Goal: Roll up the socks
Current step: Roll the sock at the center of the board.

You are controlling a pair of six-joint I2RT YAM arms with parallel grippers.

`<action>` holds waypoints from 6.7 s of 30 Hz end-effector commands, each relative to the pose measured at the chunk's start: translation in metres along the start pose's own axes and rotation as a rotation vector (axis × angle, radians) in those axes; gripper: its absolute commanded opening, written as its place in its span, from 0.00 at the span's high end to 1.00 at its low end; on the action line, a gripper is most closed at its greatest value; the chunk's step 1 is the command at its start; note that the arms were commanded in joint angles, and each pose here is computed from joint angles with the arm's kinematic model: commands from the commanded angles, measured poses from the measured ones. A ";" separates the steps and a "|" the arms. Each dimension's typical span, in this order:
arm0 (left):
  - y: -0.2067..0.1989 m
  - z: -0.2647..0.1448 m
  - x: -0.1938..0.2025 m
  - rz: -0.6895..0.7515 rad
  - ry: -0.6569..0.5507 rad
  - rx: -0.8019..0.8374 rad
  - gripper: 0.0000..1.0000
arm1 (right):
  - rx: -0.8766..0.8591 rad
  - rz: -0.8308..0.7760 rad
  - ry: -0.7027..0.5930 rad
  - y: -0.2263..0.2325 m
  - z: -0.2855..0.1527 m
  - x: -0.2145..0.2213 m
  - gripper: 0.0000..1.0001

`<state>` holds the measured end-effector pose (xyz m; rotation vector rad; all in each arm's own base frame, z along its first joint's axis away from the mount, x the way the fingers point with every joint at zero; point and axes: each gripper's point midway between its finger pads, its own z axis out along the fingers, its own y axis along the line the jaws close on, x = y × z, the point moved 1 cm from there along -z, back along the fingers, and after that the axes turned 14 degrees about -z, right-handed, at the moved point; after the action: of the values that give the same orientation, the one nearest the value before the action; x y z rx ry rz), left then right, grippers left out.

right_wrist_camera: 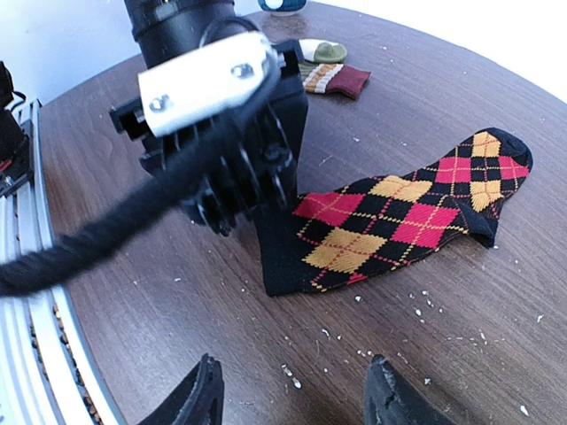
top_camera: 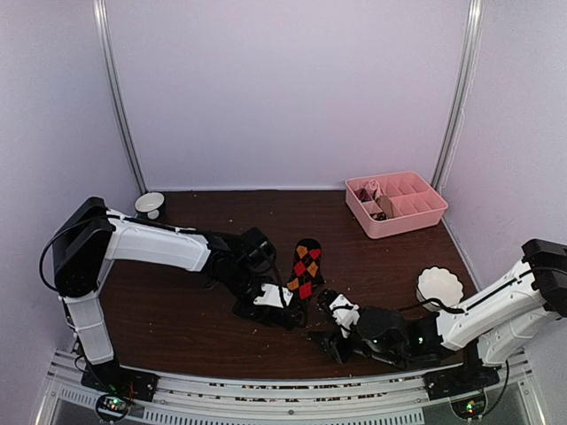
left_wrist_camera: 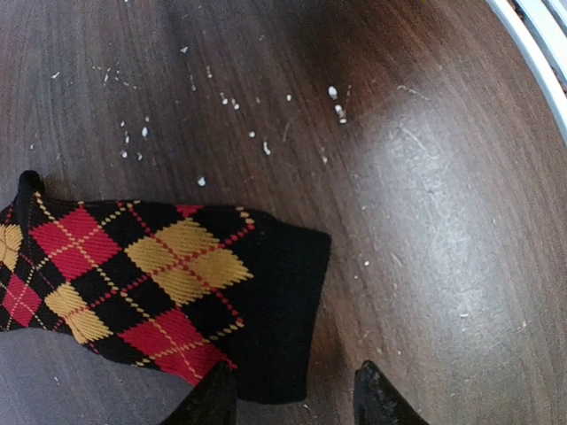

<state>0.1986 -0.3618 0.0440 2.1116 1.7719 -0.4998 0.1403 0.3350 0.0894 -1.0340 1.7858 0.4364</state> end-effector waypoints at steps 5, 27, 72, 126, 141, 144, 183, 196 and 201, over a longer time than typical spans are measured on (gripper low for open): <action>-0.002 0.014 0.012 -0.003 0.047 0.027 0.58 | 0.005 0.028 -0.062 -0.006 -0.015 -0.009 0.47; -0.046 0.009 0.013 -0.242 0.032 0.259 0.98 | -0.237 -0.183 -0.071 0.051 0.012 -0.008 0.43; -0.041 0.000 0.025 -0.497 0.062 0.560 0.97 | 0.024 -0.831 0.159 0.071 0.080 0.027 0.76; -0.023 0.007 -0.006 -0.126 -0.208 0.027 0.54 | -0.476 0.526 0.293 0.038 0.079 0.042 1.00; -0.037 0.009 0.002 -0.075 -0.156 0.050 0.61 | -0.504 0.573 0.300 0.031 0.078 0.036 1.00; -0.039 0.013 0.006 -0.085 -0.139 0.066 0.64 | -0.513 0.595 0.296 0.030 0.078 0.036 1.00; -0.062 0.011 0.025 -0.570 0.006 0.416 1.00 | 0.226 0.357 0.117 -0.081 0.016 0.029 0.01; -0.052 0.032 0.029 -0.694 0.143 0.462 1.00 | 0.506 0.002 -0.010 -0.097 -0.038 0.010 0.00; -0.053 0.041 0.034 -0.747 0.209 0.503 1.00 | 0.345 -0.204 -0.010 -0.058 -0.030 0.003 0.04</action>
<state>0.1522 -0.3595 0.0208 1.7584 2.6099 -1.1591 0.1768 0.2778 0.1108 -0.7517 1.7647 0.1819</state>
